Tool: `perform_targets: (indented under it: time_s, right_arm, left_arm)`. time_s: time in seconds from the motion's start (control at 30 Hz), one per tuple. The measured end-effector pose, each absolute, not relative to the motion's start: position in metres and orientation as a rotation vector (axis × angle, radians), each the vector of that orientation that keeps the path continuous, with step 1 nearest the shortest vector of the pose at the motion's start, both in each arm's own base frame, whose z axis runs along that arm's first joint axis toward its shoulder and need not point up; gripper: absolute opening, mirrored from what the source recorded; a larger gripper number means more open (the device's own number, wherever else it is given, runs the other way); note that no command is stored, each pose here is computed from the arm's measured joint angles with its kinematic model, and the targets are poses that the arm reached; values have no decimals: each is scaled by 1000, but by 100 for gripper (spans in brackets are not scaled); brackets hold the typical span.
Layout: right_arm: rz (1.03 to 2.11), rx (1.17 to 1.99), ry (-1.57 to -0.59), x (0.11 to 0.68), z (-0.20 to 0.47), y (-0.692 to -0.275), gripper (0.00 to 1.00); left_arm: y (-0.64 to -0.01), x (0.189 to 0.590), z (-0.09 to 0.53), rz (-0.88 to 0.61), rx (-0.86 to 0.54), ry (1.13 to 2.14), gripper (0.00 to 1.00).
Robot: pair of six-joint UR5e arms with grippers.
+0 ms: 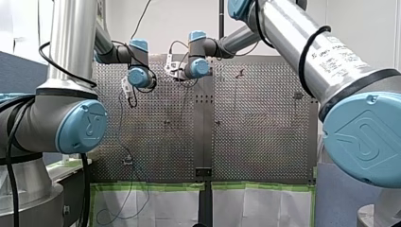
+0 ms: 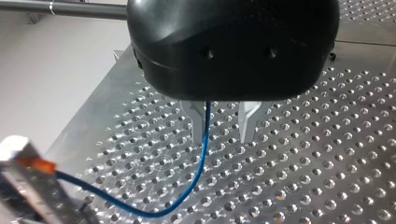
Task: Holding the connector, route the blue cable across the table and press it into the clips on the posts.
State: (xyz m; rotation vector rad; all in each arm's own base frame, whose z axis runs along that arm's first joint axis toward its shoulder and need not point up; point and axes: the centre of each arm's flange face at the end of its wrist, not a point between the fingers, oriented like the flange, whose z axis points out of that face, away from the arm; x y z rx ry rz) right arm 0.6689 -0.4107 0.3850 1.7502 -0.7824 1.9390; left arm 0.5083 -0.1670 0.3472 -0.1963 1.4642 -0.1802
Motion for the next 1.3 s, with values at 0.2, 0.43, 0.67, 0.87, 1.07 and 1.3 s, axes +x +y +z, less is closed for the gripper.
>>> perform_targets:
  time_s: [0.2, 0.43, 0.67, 0.87, 1.07, 1.3]
  right_arm:
    - [1939, 1750, -782, 669, 385, -411, 0]
    - [1939, 1750, -783, 669, 385, -411, 0]
    - [1938, 1751, -784, 668, 385, -411, 0]
    - [1937, 1756, -784, 669, 384, -409, 0]
    - [1921, 1777, -793, 669, 375, -407, 0]
    - [1874, 1827, -812, 664, 348, -402, 0]
  left_arm:
    - [-170, 523, 341, -185, -191, 1482, 38]
    - [-171, 526, 337, -182, -192, 1501, 31]
    - [-170, 525, 336, -167, -203, 1510, 0]
    - [-164, 521, 333, -134, -234, 1533, 0]
    - [-162, 512, 320, -117, -241, 1566, 0]
    - [-159, 495, 321, -123, -247, 1538, 0]
